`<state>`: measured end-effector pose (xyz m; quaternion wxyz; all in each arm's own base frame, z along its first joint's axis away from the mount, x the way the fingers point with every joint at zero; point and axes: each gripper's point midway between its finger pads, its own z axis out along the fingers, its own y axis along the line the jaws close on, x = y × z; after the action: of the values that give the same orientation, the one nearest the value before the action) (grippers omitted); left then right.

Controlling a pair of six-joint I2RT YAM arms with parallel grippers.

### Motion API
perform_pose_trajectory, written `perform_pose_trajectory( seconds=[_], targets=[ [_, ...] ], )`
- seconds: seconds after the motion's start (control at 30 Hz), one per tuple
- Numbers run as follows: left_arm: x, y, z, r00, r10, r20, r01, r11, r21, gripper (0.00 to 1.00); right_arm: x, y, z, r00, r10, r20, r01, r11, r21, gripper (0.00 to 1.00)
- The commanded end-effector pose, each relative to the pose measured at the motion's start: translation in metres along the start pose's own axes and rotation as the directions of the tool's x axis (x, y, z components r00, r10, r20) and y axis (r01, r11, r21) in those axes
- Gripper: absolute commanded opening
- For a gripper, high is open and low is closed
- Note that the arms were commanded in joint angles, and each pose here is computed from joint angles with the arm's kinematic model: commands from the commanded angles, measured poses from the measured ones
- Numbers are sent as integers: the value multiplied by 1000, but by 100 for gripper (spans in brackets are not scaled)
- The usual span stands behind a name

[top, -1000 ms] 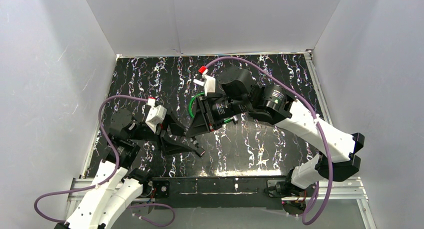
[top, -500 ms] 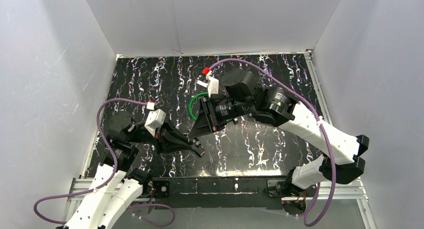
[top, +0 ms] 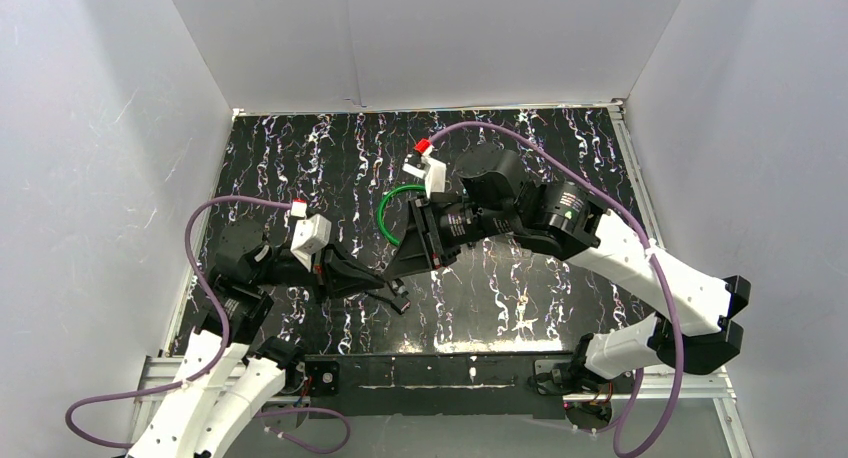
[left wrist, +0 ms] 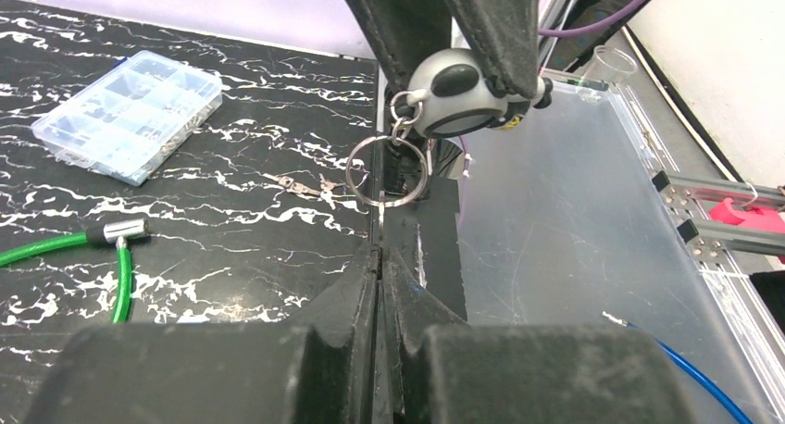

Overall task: Unlock with the key
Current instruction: Pick up the key from the center of the board.

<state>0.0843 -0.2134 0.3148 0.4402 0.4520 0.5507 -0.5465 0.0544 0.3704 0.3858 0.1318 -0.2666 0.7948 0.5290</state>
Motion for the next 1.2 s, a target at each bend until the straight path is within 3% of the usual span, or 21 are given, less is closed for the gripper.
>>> perform_pose_trajectory(
  seconds=[0.0, 0.37, 0.43, 0.53, 0.73, 0.9, 1.17],
  targets=[
    [-3, 3, -3, 999, 35, -15, -36, 998, -45, 0, -6, 13, -11, 998, -33, 51, 35, 998, -50, 1],
    [2, -15, -12, 987, 126, -95, -127, 992, -3, 0, 14, -17, -21, 999, -20, 36, 18, 999, 51, 2],
    [4, -22, -15, 985, 124, -121, -121, 992, 31, 0, 16, -21, -24, 999, -25, 31, 23, 997, 70, 13],
    [3, -25, -22, 971, 104, -214, -102, 995, 18, 0, 19, -29, -33, 999, -49, 21, 46, 991, 129, 38],
    [12, -29, -40, 891, -88, -446, 98, 995, 0, 0, 5, -41, -57, 985, -163, 62, 142, 954, 264, 55],
    [15, -30, -51, 824, -170, -541, 174, 984, -44, 0, -9, -48, -55, 964, -236, 120, 192, 936, 296, 56],
    [0, -32, -55, 797, -164, -581, 167, 985, -49, 0, -25, -21, -20, 852, -451, 267, 423, 893, 156, 54]
  ],
)
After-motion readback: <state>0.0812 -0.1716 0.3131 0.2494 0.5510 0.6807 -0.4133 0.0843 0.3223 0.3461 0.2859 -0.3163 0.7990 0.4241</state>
